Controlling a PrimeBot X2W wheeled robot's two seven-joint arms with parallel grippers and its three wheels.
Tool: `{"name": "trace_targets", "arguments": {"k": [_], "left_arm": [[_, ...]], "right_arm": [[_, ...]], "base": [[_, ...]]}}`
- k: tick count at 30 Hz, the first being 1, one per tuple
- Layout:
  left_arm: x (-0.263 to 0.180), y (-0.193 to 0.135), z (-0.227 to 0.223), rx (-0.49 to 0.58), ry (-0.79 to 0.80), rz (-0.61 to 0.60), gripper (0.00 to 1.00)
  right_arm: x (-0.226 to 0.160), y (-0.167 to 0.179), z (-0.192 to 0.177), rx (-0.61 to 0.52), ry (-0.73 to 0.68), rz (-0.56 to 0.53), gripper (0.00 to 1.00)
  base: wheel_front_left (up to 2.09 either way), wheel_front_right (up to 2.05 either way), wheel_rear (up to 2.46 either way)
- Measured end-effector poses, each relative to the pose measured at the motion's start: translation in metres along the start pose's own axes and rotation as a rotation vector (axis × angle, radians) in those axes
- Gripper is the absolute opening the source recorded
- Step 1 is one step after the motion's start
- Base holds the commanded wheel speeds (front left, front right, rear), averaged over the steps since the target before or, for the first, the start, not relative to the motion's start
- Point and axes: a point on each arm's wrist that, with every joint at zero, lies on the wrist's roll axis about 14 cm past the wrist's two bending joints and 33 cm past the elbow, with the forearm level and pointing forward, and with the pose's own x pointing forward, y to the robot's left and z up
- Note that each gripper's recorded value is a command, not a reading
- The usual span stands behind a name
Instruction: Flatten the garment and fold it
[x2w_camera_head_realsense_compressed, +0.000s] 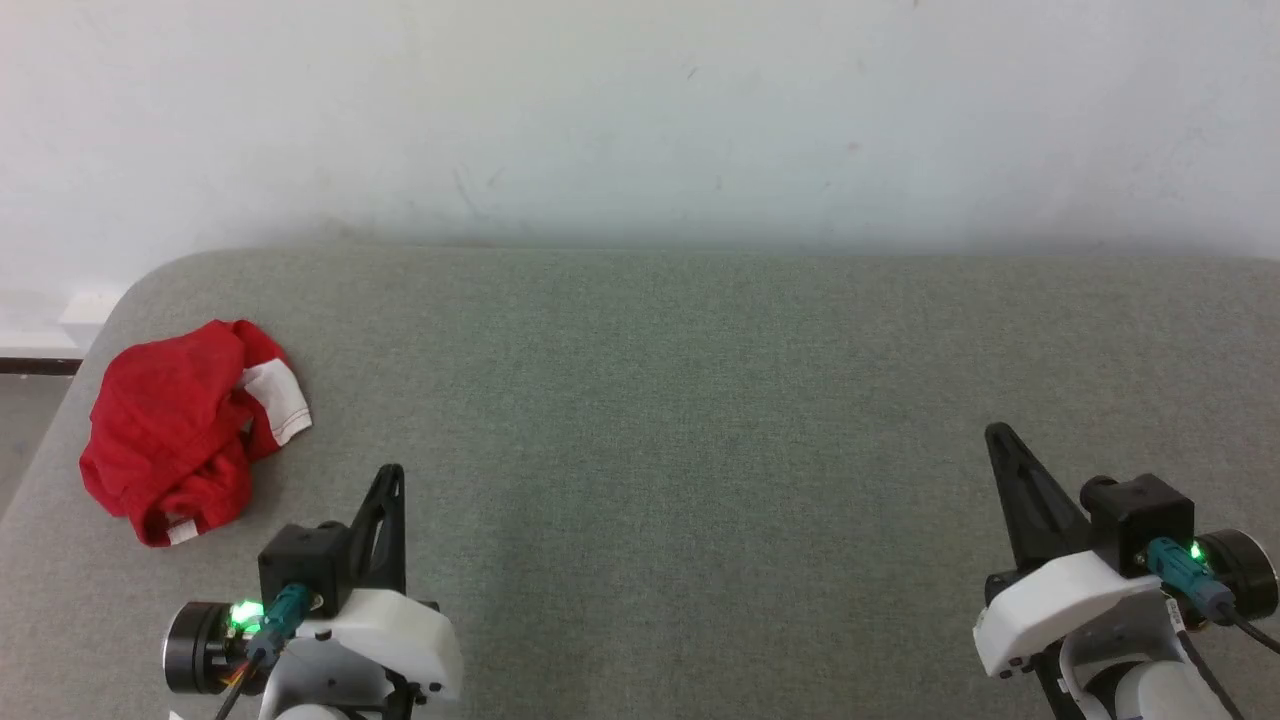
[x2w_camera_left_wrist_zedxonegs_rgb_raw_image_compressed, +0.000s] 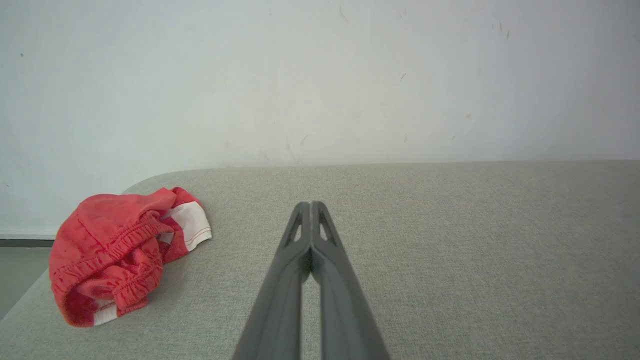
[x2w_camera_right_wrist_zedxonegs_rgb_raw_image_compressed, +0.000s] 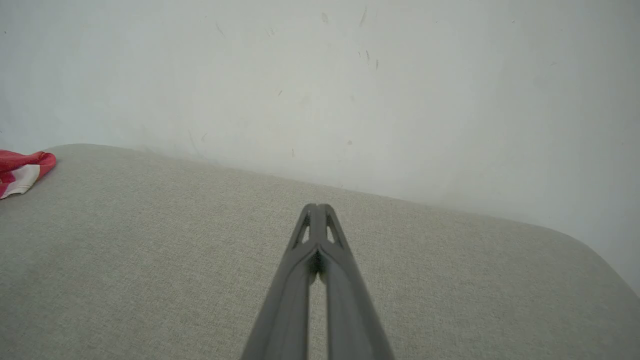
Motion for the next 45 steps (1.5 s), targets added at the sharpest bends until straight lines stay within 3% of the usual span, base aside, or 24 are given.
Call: {"name": "trace_targets", "arguments": {"k": [30,31,45], "left_arm": [[0.0,0.0,0.0,0.0,0.0,0.0,0.0],[-0.0001,0.0,-0.0002,0.0,0.001,0.0,1.0],[-0.0005,-0.001,-0.0005,-0.002,-0.007,-0.001,1.0]], "right_arm": [[0.0,0.0,-0.0001,0.0,0.0,0.0,0.0],[0.0,0.0,-0.0002,0.0,0.001,0.0,1.0],[0.0001,-0.0035,0.0006,0.018,-0.011,-0.01,1.0]], "base": [[0.0,0.0,0.0],[0.0,0.0,0.0],[0.0,0.0,0.0]]}}
